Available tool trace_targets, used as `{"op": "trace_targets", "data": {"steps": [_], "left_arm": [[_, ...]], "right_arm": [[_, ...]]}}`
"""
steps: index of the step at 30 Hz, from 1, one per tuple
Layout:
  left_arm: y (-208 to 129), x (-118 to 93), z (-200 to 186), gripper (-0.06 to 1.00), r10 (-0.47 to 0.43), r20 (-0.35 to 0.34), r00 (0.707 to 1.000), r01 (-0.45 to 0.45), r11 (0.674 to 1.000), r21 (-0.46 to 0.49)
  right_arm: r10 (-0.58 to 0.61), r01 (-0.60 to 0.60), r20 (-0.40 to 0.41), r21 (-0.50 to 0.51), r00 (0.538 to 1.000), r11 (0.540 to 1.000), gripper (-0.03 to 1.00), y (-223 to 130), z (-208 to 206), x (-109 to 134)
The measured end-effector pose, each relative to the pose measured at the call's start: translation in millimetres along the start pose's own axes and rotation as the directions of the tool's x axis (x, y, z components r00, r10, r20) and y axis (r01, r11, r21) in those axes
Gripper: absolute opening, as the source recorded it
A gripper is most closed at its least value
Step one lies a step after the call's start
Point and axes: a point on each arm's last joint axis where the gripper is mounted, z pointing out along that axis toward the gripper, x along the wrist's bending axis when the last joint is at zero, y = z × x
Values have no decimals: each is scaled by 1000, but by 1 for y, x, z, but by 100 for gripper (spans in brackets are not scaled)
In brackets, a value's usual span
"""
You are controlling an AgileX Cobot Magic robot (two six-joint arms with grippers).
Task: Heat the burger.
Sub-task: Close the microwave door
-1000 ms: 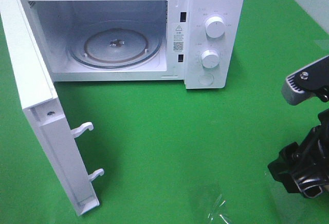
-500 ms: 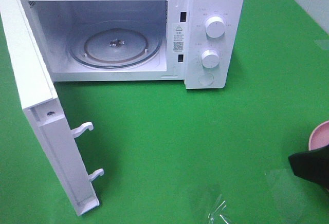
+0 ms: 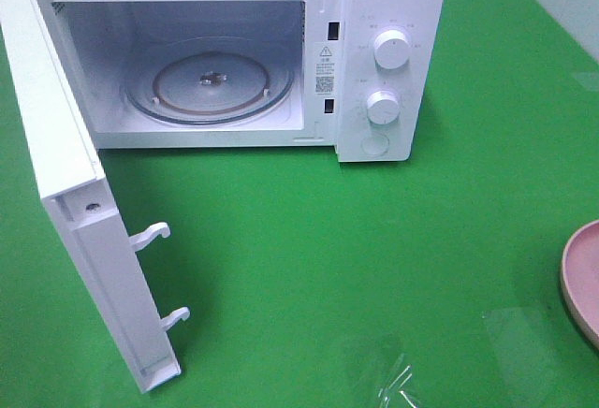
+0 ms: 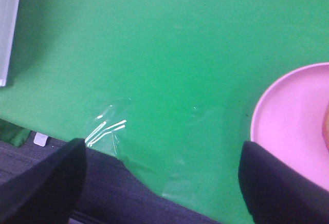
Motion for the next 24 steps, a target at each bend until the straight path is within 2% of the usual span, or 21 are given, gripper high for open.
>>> {"op": "trace_targets", "data": {"steps": [5,9,14,16,20,24], "left_arm": [[0,0,0,99,0,0,1000,0,1000,0],[0,0,0,99,0,0,1000,0,1000,0],[0,0,0,99,0,0,1000,0,1000,0],[0,0,0,99,0,0,1000,0,1000,0],[0,0,0,99,0,0,1000,0,1000,0],[0,0,0,99,0,0,1000,0,1000,0]], "right_arm": [[-9,11,36,-60,999,998,76,-7,-12,-3],[7,11,102,-176,995,984,76,-17,-30,-6],[23,8,130,-236,991,972,76,-22,-38,-6],[22,30,166,-304,986,952,76,-30,-47,-5],[23,43,188,-337,982,940,76,-36,-52,-4],[39,33,211,-331,977,943,76,-41,-51,-4]]}}
